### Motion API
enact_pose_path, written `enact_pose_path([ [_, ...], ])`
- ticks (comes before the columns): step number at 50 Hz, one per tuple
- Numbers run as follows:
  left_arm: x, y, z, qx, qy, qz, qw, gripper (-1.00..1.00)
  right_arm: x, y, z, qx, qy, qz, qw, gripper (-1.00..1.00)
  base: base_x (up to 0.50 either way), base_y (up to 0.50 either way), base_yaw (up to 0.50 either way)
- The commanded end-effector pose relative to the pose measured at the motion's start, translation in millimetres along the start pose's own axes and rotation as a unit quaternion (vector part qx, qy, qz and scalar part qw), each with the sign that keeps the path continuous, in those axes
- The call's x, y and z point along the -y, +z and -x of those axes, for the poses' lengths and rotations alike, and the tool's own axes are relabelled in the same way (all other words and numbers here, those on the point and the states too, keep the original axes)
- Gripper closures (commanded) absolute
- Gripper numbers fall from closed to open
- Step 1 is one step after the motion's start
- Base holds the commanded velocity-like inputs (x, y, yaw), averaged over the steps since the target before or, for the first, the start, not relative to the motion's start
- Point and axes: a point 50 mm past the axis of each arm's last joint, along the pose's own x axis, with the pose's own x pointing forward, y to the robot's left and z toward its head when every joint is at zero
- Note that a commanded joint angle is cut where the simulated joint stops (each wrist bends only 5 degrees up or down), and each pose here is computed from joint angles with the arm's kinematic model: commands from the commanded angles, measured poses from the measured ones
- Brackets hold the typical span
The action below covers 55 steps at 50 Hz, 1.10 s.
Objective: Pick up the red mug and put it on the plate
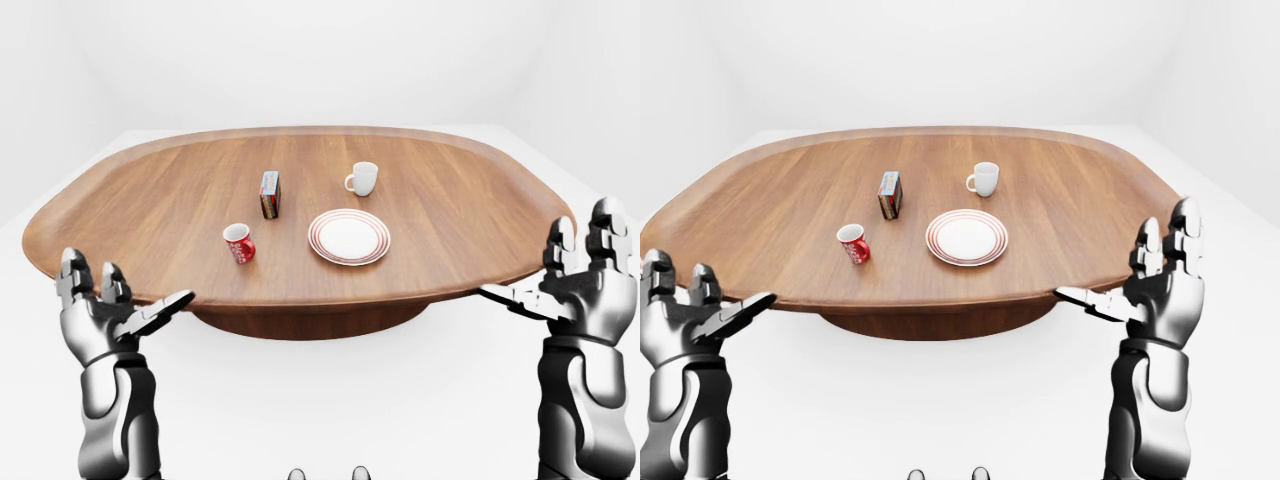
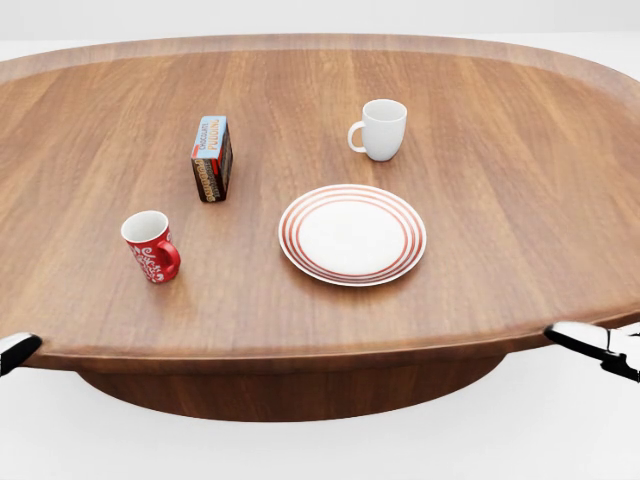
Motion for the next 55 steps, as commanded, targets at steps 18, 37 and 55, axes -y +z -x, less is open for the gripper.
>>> enact_pose_path([
  [18, -36, 33, 5.8, 0.049, 0.094, 0.079, 0.991, -1.00, 25, 23, -1, 0.044, -0.058, -0.036, 0.997, -1.00, 0.00, 0.00, 0.00],
  [37, -34, 34, 6.2, 0.052, 0.090, 0.076, 0.992, -1.00, 19, 21, -1, 0.040, -0.044, -0.029, 0.998, -1.00, 0.20, 0.00, 0.00],
  [55, -33, 35, 6.3, 0.054, 0.089, 0.073, 0.992, -1.00, 19, 20, 0, 0.038, -0.041, -0.028, 0.998, -1.00, 0.29, 0.00, 0.00],
])
